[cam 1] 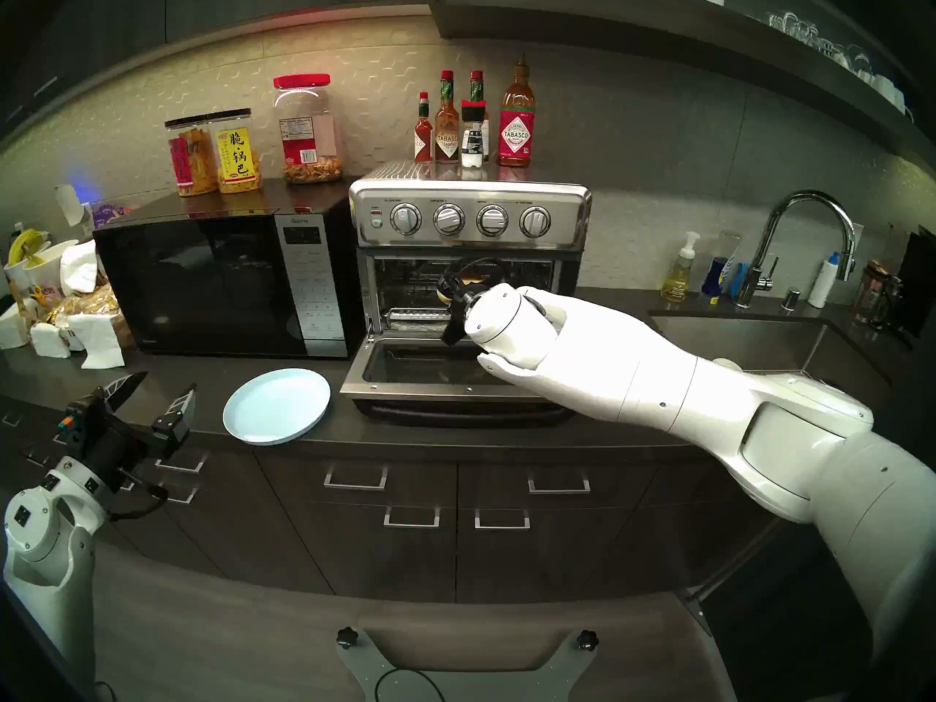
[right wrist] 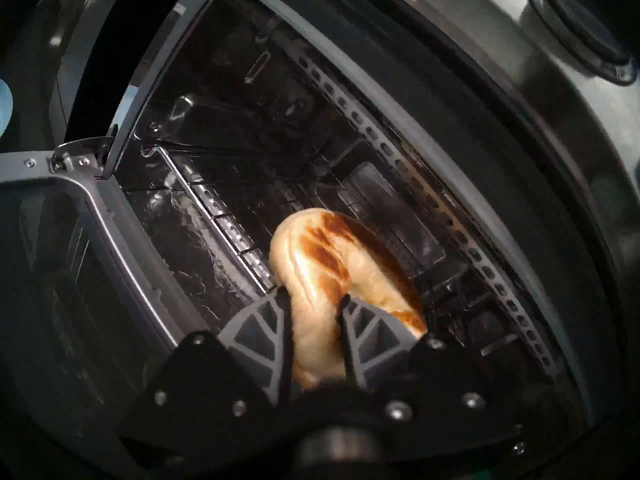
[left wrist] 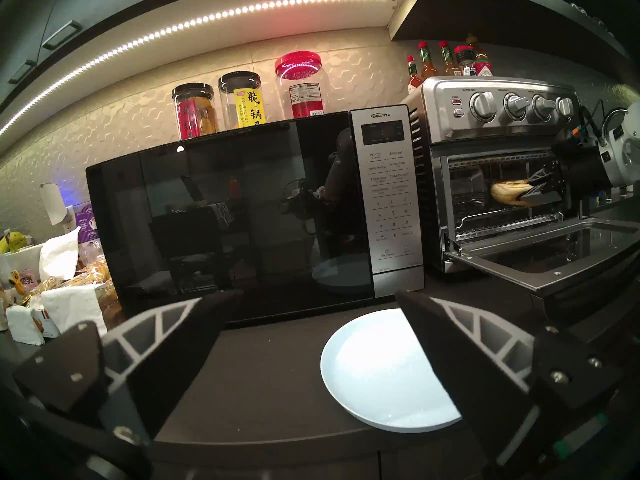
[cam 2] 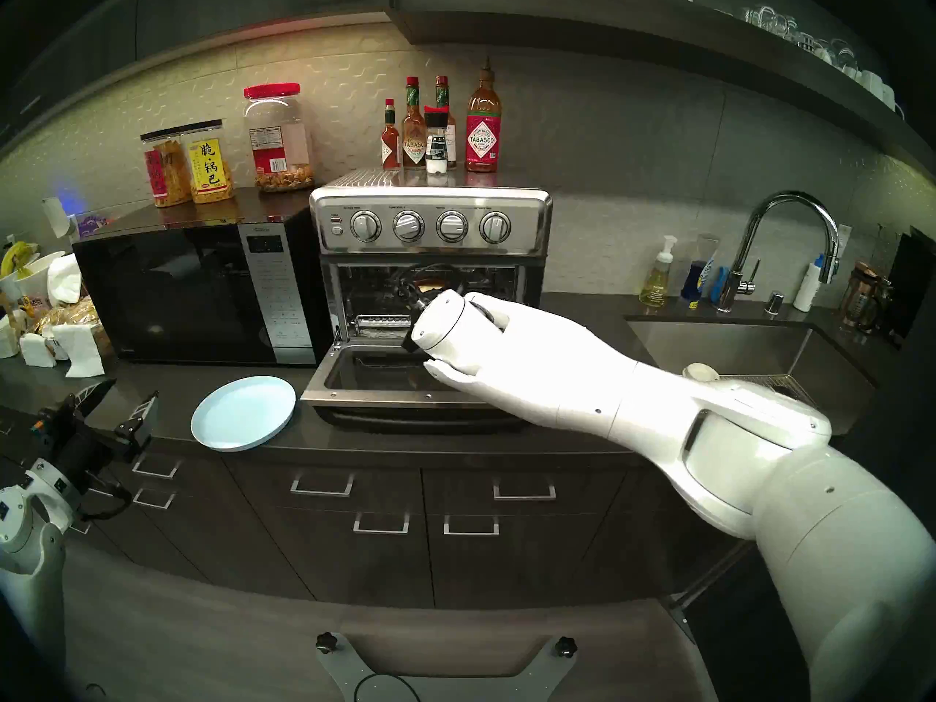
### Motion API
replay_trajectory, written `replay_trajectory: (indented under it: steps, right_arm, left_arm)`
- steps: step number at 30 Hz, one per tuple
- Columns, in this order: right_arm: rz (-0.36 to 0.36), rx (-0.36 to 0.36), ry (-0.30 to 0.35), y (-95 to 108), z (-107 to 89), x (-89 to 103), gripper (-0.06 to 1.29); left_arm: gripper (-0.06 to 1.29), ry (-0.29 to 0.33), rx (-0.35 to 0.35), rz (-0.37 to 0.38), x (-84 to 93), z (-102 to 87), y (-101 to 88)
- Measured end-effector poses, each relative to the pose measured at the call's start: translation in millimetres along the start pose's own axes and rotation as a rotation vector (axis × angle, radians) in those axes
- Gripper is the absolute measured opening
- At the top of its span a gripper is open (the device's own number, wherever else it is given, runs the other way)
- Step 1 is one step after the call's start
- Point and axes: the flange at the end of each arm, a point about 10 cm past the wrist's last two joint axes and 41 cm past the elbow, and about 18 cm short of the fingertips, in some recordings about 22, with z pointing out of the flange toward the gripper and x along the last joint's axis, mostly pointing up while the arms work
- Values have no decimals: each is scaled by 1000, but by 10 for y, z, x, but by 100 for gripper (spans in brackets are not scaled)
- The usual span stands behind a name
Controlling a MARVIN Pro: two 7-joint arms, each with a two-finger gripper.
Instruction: Open the oven and place the bagel inside on the rack
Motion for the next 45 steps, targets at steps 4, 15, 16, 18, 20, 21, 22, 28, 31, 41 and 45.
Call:
replay_trajectory:
  steps: [4,15,16,18,20,21,22,28,31,41,45]
  right_arm:
    - [-2,-3,5,-2,69,4,27]
    - [-5,-13,18,4,199,0,27]
    - [-6,-15,19,4,211,0,26]
    - [-7,-17,21,5,226,0,26]
    - [-7,-19,22,5,240,-1,26]
    - [-8,-20,23,5,245,-1,26]
    - [-8,-21,23,5,252,-1,26]
    - [-8,-26,23,6,277,6,24]
    - [-8,-31,23,4,290,11,24]
    - [-6,-39,23,-27,322,47,23]
    - [-3,-39,23,-44,331,66,23]
  left_arm:
    - [127,0,0,0,0,0,0]
    - [127,0,0,0,0,0,0]
    - [127,0,0,0,0,0,0]
    - [127,0,0,0,0,0,0]
    - [127,0,0,0,0,0,0]
    - [127,0,0,0,0,0,0]
    - [127,0,0,0,0,0,0]
    - [127,0,0,0,0,0,0]
    - [127,0,0,0,0,0,0]
    - [127,0,0,0,0,0,0]
    - [127,0,0,0,0,0,0]
